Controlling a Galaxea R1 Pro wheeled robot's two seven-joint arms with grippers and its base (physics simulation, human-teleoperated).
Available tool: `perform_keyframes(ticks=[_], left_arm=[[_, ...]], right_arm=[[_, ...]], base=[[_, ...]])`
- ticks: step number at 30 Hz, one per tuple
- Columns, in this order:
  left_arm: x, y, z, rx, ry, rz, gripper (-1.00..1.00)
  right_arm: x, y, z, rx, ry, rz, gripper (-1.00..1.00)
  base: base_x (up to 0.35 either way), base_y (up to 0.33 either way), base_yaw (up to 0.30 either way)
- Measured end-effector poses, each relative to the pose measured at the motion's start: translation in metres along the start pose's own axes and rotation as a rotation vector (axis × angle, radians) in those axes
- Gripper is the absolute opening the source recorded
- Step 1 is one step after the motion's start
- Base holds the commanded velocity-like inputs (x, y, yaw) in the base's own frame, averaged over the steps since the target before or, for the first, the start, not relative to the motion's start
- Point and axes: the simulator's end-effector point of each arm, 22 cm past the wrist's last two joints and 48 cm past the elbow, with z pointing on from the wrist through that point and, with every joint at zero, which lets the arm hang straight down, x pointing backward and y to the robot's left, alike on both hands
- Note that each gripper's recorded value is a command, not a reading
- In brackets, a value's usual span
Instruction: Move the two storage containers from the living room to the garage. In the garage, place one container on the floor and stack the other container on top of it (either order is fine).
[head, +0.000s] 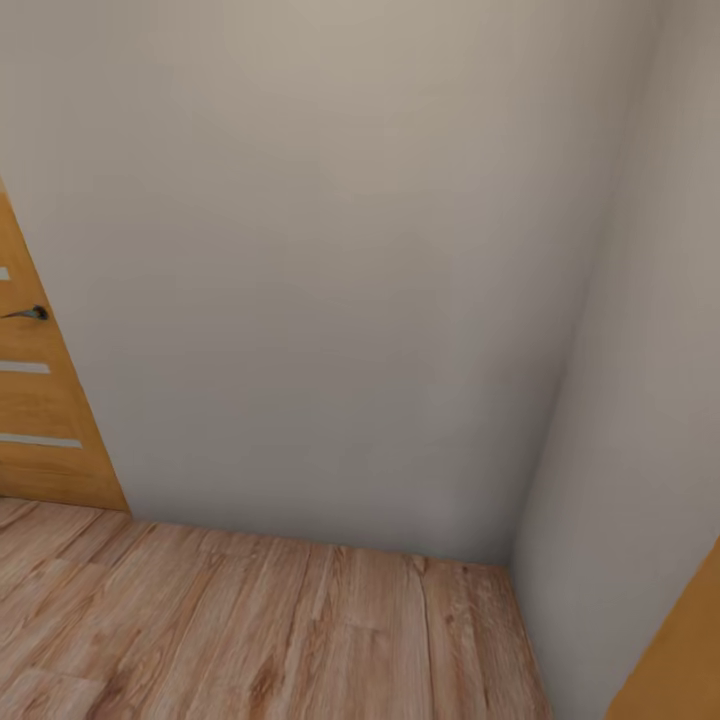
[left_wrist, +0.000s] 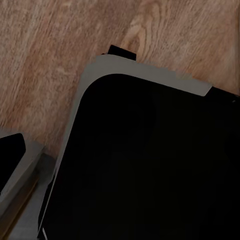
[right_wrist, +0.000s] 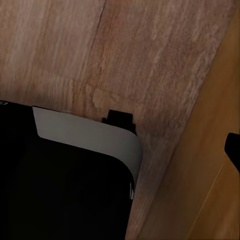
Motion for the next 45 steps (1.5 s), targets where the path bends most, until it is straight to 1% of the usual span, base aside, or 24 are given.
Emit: perform_keyframes(ticks=[4, 7, 23, 28, 29, 30, 31, 34, 38, 45], left_arm=[[0.000, 0.000, 0.000, 0.000, 0.002, 0.000, 1.00], [0.000, 0.000, 0.000, -0.001, 0.002, -0.001, 1.00], [0.001, 0.001, 0.000, -0.003, 0.004, -0.002, 1.00], [0.005, 0.003, 0.000, -0.008, 0.014, -0.004, 1.00], [0.009, 0.004, 0.000, -0.012, 0.021, -0.004, 1.00], [0.011, 0.005, 0.000, -0.014, 0.025, -0.004, 1.00], [0.011, 0.005, 0.000, -0.014, 0.026, -0.004, 1.00], [0.012, 0.005, 0.000, -0.015, 0.028, -0.004, 1.00], [0.012, 0.005, 0.000, -0.015, 0.028, -0.005, 1.00], [0.011, 0.005, 0.000, -0.013, 0.026, -0.005, 1.00]], right_arm=[[-0.001, 0.004, 0.000, -0.006, -0.001, 0.000, 1.00], [-0.002, 0.005, 0.000, -0.006, -0.004, -0.001, 1.00], [-0.003, 0.007, 0.001, -0.008, -0.009, 0.007, 1.00], [-0.003, 0.008, 0.001, -0.004, -0.008, 0.010, 1.00], [-0.003, 0.006, 0.001, 0.013, -0.008, 0.013, 1.00], [-0.003, -0.001, 0.001, 0.050, -0.008, 0.017, 1.00], [-0.003, -0.003, 0.001, 0.061, -0.008, 0.018, 1.00], [-0.007, 0.003, 0.001, 0.087, -0.014, 0.026, 1.00], [-0.008, 0.005, 0.001, 0.093, -0.016, 0.024, 1.00], [-0.008, 0.000, 0.001, 0.101, -0.016, 0.014, 1.00]], base=[[0.321, 0.000, 0.016], [0.321, 0.000, 0.217], [0.321, 0.000, 0.287], [0.322, 0.000, 0.300], [0.323, 0.000, 0.300], [0.324, 0.000, 0.300], [0.324, 0.000, 0.300], [0.324, 0.000, 0.300], [0.324, 0.000, 0.300], [0.324, 0.000, 0.300]])
